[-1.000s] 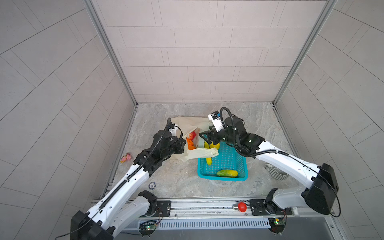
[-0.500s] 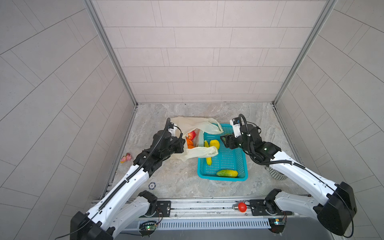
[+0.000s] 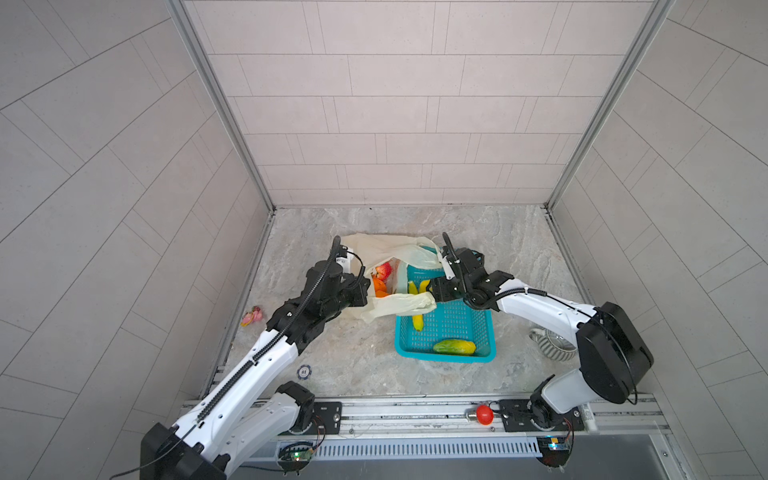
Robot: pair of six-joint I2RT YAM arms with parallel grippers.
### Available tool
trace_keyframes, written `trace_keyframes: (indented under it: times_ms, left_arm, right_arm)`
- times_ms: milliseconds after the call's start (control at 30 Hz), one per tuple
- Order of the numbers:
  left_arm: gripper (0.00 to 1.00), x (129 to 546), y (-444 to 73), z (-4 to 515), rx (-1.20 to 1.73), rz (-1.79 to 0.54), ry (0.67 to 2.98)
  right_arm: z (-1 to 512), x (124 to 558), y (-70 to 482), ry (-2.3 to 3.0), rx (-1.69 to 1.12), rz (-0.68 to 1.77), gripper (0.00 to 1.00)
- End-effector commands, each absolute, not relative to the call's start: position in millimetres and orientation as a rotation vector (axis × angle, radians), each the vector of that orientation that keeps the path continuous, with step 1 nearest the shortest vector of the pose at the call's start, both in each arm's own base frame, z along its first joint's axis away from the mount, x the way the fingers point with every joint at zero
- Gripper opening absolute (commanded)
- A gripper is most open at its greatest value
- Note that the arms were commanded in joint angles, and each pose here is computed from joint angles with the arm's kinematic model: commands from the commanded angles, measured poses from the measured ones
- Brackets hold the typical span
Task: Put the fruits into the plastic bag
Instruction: 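Return the right gripper over the basket toward the yellow mango, then lower the right gripper and grasp the yellow mango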
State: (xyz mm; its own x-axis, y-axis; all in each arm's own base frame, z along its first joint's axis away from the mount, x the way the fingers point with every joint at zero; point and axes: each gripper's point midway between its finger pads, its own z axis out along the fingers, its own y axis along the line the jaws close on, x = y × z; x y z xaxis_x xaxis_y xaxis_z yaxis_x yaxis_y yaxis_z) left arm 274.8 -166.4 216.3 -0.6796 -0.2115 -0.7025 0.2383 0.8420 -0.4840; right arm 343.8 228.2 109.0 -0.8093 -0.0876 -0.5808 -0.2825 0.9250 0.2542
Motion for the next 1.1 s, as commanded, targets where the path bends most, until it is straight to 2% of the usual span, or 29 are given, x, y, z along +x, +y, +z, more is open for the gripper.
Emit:
trace_keyframes:
  times_ms: [0, 533, 867, 1067]
  left_arm:
    - [0.00, 276, -167, 224, 0.036, -0.703, 2.182]
    - [0.00, 276, -166, 220, 0.045, -0.692, 2.189]
    - [0.00, 276, -166, 220, 0.041, -0.693, 2.187]
    - [0.00, 276, -166, 220, 0.039, -0.692, 2.187]
  right_arm:
    - [113, 353, 240, 2.503, -0.265, 0.467, 0.73]
    - [65, 356, 239, 2.642, -0.313, 0.319, 0.70]
    - [63, 356, 232, 2.624, -0.325, 0.276, 0.46]
    - [89, 354, 228, 2.560, -0.346, 0.291, 0.42]
